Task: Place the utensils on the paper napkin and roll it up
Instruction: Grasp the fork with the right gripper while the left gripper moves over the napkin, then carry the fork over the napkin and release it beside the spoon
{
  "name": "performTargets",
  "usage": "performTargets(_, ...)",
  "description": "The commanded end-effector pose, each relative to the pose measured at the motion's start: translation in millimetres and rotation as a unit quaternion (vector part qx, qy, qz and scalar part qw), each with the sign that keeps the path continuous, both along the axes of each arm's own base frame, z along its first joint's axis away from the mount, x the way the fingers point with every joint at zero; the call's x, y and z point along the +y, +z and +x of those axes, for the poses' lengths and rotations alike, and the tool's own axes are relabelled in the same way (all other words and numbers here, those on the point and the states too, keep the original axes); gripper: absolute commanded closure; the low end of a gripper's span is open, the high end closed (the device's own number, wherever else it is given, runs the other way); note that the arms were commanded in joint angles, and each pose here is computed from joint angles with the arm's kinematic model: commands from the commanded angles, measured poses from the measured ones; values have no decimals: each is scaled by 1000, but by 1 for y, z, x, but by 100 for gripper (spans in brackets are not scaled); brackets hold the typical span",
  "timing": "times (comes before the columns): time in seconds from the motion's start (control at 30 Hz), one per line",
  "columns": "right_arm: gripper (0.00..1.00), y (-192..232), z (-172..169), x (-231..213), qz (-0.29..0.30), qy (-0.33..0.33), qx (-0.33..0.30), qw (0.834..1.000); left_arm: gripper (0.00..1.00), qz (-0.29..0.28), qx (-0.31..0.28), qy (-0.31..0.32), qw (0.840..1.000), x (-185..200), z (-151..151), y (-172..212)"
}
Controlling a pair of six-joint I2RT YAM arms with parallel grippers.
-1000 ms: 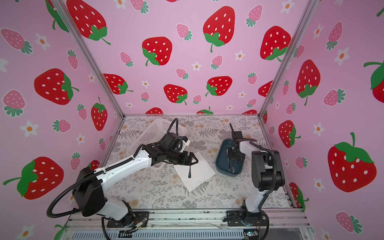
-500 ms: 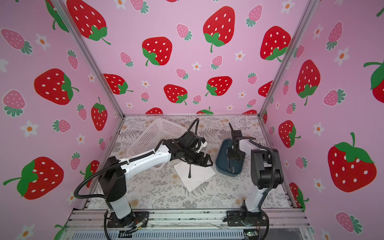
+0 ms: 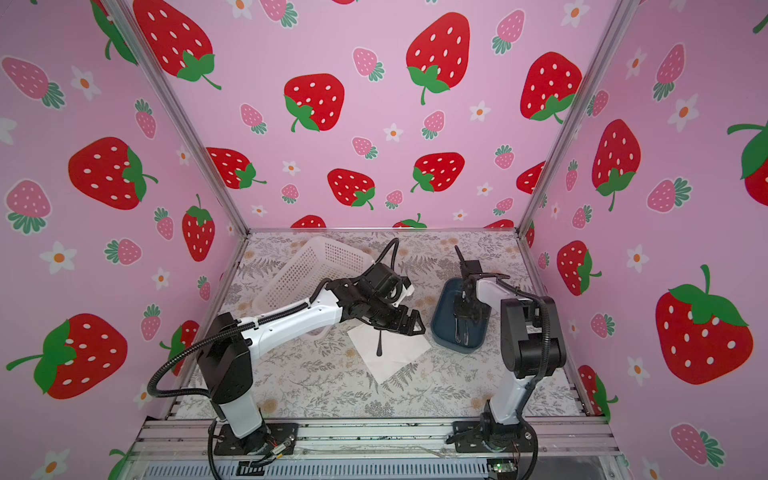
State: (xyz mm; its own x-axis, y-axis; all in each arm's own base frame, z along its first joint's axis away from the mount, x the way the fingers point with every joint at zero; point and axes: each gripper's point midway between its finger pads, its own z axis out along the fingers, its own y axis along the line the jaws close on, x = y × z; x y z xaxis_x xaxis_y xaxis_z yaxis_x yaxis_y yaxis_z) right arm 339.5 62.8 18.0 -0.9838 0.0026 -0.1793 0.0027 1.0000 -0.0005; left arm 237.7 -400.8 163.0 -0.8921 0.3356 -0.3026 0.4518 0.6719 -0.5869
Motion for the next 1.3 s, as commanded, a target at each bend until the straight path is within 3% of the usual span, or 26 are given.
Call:
performTargets(0.0,96,-18,-41,-7,-19,-2,83,996,4,-2,-9,-5,1000,6,-6,12)
performTargets(0.47,98,88,-4,4,20,-17,-62,998,5,17,-40,42,998,36,3,15)
performTargets(0.73,98,120,-11,67,74,25,-98,992,5,18,-60,95,993,58,14,19)
performTargets(0.97,98,98,-34,164,126,76,-86,985,5,38,-104,173,979,100,23,23)
performTargets(1.27,98,43,-56,233,147,91,-32,984,5,32,-125,228,965,139,22,27)
